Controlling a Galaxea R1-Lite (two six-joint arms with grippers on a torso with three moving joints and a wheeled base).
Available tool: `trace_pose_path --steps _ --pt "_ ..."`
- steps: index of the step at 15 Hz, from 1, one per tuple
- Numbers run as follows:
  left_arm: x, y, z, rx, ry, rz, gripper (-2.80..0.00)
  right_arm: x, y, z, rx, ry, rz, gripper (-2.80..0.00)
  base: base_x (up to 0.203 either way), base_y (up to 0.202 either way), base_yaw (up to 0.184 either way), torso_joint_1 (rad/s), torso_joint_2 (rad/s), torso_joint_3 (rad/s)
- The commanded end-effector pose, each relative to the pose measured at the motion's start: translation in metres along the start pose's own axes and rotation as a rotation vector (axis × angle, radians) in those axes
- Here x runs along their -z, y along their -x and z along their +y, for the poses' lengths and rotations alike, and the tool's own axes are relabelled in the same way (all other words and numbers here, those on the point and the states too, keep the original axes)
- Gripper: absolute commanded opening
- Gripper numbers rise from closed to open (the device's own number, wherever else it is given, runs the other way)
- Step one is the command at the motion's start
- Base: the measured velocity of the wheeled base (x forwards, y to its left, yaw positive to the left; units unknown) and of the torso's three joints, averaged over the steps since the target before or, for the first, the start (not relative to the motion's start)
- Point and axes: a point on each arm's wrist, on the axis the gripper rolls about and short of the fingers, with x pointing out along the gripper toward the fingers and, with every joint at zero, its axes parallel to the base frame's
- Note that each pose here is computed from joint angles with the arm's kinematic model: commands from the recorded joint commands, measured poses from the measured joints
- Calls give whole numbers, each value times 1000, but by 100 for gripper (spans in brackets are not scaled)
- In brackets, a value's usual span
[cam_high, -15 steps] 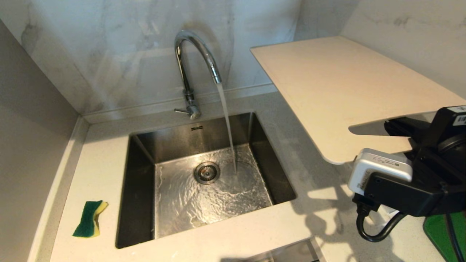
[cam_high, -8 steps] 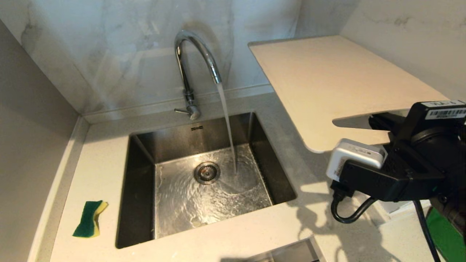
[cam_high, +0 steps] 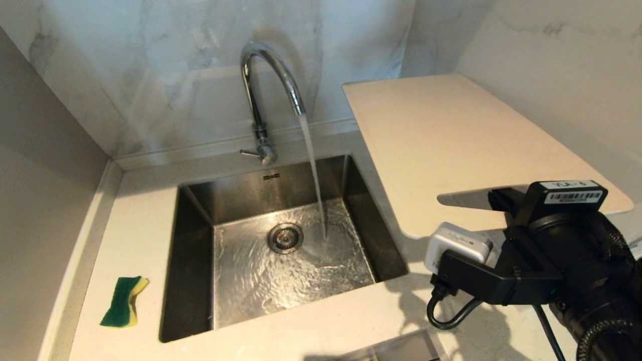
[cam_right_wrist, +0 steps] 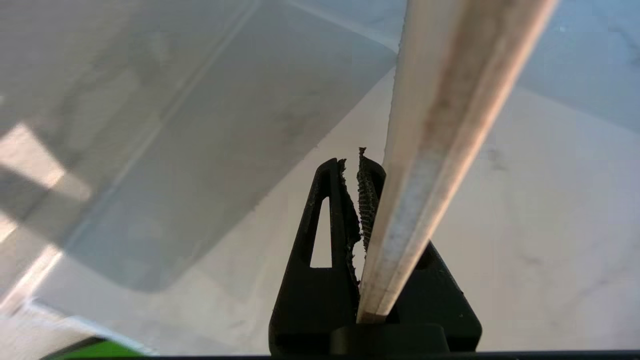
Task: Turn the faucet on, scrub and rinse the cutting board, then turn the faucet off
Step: Put down the cutting board
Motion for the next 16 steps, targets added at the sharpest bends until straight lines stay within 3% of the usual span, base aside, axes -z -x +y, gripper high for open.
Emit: trace_pose_path --steps 1,5,9,13,16 --pt "0 0 0 -1 0 0 -280 -2 -1 13 -35 43 2 -280 0 0 0 0 0 0" --pt "0 0 0 -1 0 -1 -280 1 4 34 -90 97 -3 -280 0 0 0 0 0 0" --pt "0 0 0 0 0 -1 -280 3 6 45 -127 87 -3 -280 0 0 0 0 0 0" --pt "0 0 0 -1 0 -1 -280 -10 -5 51 -157 30 -7 -280 0 0 0 0 0 0" --pt "0 0 0 -1 0 -1 -280 -19 -13 56 -188 -54 -22 -280 0 0 0 0 0 0"
